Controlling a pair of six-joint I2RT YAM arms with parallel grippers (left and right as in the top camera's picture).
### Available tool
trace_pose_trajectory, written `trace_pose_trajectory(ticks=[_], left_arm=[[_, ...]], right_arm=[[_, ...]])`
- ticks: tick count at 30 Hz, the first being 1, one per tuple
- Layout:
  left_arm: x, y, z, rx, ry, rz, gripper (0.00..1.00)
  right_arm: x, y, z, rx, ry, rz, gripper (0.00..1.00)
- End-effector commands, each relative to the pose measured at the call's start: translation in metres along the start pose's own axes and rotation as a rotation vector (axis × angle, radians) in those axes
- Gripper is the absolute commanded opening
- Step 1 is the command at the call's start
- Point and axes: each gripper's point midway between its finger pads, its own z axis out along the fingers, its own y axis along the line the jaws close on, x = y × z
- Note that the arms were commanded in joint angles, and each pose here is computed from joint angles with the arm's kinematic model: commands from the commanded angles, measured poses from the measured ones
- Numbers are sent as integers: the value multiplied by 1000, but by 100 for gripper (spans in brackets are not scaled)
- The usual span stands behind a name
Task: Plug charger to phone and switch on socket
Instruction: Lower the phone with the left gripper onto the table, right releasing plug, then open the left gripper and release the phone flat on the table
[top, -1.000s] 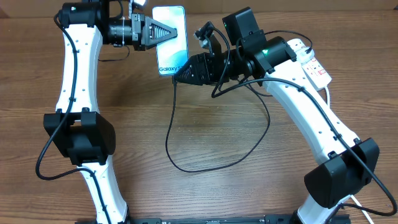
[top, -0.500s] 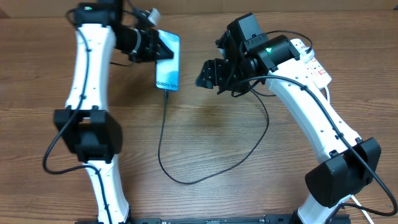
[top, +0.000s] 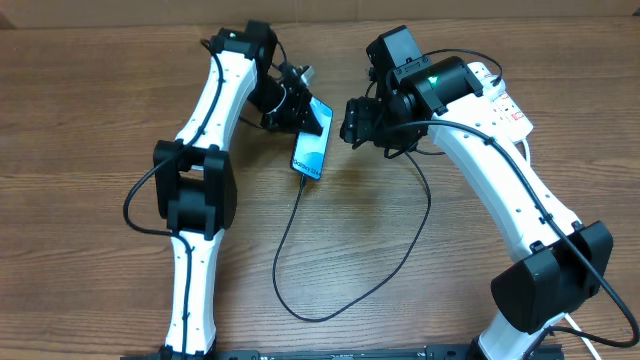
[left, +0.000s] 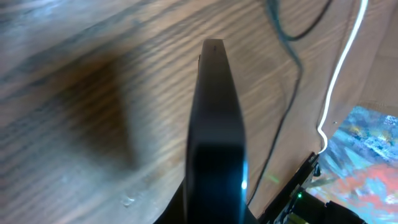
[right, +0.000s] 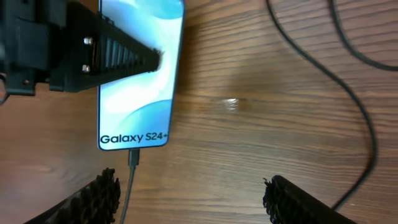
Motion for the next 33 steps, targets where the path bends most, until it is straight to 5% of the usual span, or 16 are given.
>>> trace_pose_trajectory(ticks=[1, 6, 33], left_arm=[[-1, 8, 10, 73, 22, -21, 4], [2, 6, 22, 132, 48, 1, 4], [-2, 30, 35, -58, 51, 35, 8]], right_arm=[[-8, -13, -2, 64, -41, 44, 76], [-11, -16, -3, 75, -52, 48, 78], [-14, -27, -4, 132, -77, 78, 80]])
